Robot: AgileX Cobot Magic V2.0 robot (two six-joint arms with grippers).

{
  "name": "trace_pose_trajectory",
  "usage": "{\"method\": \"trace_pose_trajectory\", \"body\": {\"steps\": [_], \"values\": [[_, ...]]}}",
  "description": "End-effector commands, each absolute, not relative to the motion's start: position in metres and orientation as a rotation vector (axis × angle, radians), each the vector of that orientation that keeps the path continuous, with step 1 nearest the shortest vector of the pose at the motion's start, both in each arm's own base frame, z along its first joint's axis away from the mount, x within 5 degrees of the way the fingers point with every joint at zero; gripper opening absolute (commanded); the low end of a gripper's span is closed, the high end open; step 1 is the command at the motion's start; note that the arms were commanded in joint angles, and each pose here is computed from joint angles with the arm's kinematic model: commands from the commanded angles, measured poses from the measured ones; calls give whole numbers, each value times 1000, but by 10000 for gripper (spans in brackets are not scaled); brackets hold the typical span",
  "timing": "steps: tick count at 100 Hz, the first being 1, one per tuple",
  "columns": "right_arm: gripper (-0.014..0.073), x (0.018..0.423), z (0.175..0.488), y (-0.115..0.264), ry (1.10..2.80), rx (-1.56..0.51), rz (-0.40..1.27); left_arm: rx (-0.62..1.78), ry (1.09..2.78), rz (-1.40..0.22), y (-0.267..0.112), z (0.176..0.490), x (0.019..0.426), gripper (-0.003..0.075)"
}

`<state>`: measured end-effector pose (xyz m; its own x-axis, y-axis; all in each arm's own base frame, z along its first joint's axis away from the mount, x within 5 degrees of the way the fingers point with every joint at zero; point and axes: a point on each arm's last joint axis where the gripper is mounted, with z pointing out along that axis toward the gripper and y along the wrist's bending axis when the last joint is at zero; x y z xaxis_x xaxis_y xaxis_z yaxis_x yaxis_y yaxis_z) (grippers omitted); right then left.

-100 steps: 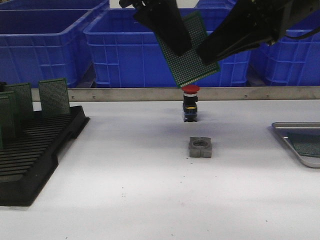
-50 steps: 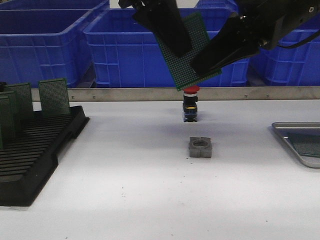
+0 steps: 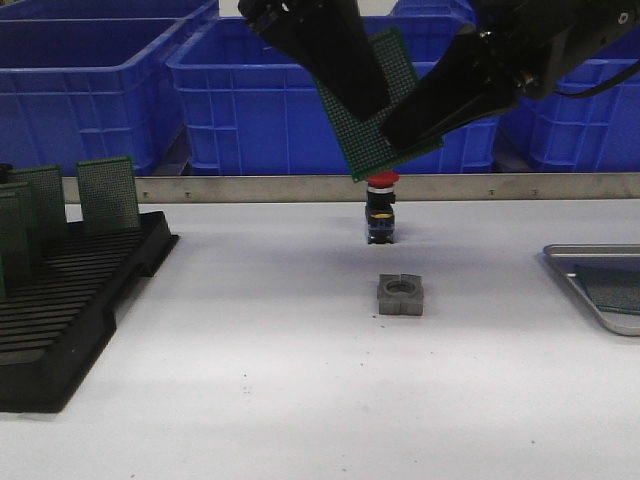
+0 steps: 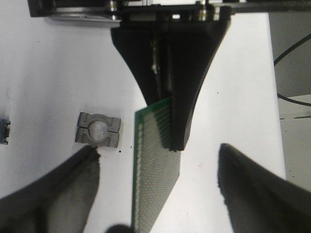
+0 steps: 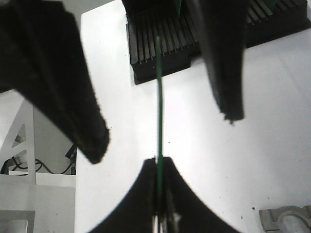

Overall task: Place circuit board on tray
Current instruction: 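Bring the right gripper to the held board and grasp its edge, then carry the second board with the right gripper over the metal tray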

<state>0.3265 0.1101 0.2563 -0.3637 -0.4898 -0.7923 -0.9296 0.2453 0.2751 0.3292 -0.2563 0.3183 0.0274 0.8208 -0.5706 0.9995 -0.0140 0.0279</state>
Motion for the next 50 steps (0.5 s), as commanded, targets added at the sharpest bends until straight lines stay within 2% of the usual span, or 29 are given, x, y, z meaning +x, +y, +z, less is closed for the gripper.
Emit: {"method": "trace_pose_trajectory", "body": {"steps": [1,28,50], "values": [[-65,322,286,107,1879,-1259,1002,1845,1773,-598,-256,349,316,596],[-65,319,298,57,2042,-1128,882,1842,1771,-607,-256,349,316,587],[-66,323,289,-6,2305,-749,853,1851,1774,-613,-256,349,315,587]]}}
